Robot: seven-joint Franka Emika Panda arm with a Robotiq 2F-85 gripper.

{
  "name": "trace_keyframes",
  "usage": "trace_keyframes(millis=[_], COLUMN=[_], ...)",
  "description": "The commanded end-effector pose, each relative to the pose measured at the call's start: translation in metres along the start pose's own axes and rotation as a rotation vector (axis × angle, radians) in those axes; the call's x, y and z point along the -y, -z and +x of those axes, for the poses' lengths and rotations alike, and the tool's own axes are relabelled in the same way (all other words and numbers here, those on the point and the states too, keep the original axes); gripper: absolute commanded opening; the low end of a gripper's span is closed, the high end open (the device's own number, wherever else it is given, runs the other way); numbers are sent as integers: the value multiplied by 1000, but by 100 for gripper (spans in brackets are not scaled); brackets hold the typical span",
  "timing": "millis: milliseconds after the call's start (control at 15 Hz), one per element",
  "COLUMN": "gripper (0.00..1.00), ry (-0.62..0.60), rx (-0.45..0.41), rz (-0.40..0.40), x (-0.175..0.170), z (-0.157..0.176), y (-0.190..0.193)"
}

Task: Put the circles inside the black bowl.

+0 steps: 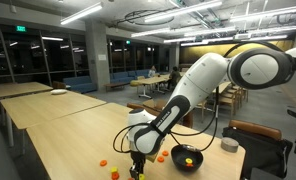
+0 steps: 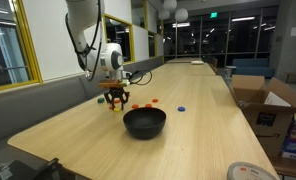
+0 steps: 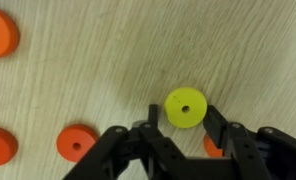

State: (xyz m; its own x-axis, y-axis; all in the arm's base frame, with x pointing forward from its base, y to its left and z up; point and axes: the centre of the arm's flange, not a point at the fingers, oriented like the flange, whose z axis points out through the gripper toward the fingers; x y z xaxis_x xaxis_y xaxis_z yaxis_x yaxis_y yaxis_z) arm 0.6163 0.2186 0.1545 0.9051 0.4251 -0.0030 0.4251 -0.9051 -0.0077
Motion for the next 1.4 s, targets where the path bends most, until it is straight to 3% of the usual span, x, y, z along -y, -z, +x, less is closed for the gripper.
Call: trace_keyframes(millis=[0,133,800,1333], gripper=[20,25,25,25], ry=[-28,-58,-383,-659], rx=[-3,-3,-40,78], rz=[-24,-39,-255,-476], x=[-2,-6,-66,-118], z=[4,0,-44,-98], y=[10,15,70,80])
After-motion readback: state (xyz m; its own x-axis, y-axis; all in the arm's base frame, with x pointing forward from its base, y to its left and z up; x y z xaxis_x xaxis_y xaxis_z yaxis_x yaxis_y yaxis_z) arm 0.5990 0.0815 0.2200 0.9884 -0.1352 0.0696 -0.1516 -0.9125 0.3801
